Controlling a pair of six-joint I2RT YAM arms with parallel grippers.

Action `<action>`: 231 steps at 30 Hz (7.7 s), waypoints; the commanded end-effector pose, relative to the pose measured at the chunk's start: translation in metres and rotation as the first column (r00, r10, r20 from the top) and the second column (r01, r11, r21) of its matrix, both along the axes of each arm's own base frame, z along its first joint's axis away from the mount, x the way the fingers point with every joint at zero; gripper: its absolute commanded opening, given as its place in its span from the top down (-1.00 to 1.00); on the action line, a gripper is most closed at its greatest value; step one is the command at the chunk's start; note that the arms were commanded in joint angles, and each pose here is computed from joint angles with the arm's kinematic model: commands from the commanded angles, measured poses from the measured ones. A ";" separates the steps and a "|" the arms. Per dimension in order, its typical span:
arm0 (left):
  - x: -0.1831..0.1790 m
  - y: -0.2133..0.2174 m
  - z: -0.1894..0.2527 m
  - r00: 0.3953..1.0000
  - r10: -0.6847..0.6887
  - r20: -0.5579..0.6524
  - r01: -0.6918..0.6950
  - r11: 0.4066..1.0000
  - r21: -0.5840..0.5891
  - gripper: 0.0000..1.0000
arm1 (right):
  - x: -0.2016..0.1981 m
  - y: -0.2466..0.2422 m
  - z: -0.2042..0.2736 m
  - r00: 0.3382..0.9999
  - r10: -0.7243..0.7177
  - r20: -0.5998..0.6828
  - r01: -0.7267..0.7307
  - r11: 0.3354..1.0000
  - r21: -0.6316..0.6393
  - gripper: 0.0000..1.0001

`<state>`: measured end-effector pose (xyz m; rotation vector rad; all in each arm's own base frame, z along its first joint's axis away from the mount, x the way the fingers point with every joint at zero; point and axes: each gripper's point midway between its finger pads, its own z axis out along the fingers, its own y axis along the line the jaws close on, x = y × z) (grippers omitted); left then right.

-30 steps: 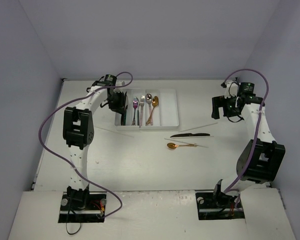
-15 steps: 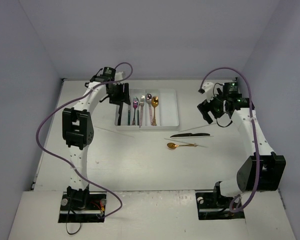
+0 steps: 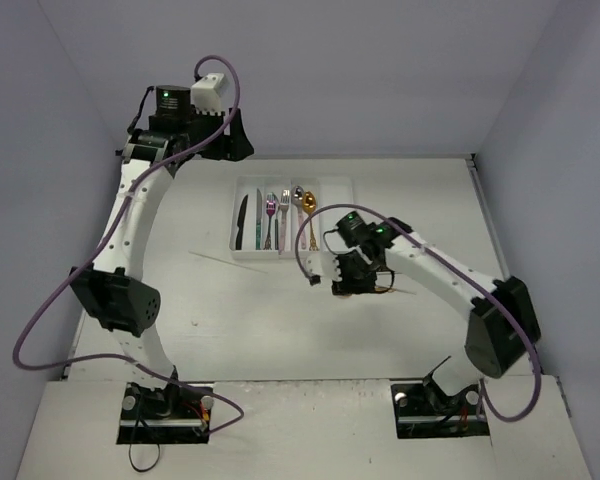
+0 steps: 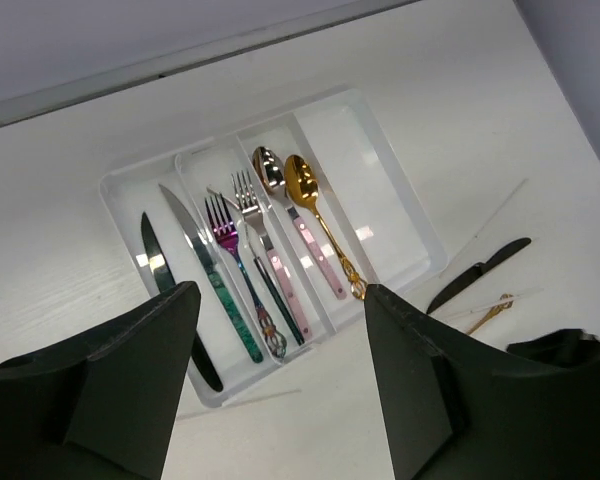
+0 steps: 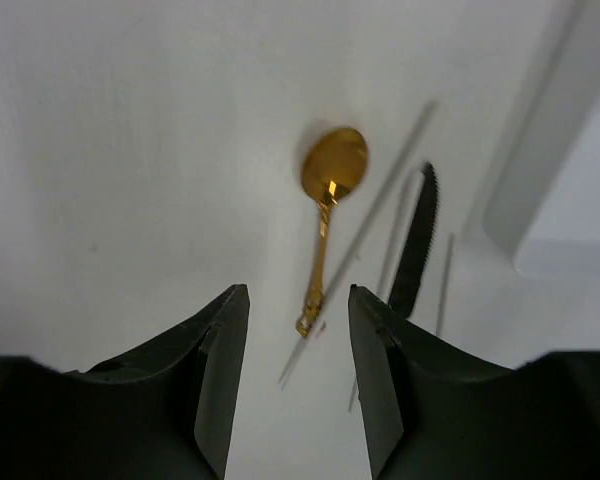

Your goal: Sort the eating utensils into containers

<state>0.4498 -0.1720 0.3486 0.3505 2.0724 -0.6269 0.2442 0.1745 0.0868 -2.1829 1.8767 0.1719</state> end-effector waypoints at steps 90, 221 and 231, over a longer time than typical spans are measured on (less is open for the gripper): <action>-0.022 0.089 -0.030 0.957 0.281 -0.070 -0.280 0.960 0.015 -0.74 | 0.047 0.088 0.114 0.961 -0.277 -0.022 0.265 0.890 0.371 1.00; -0.049 0.109 -0.067 0.975 0.216 -0.051 -0.215 0.976 0.031 -0.75 | 0.100 -0.097 -0.043 0.907 -0.413 0.076 0.420 0.897 -0.137 0.22; -0.049 0.109 -0.066 0.976 0.214 -0.048 -0.213 0.977 0.031 -0.75 | 0.108 -0.097 -0.050 0.912 -0.406 0.062 0.410 0.899 -0.150 0.33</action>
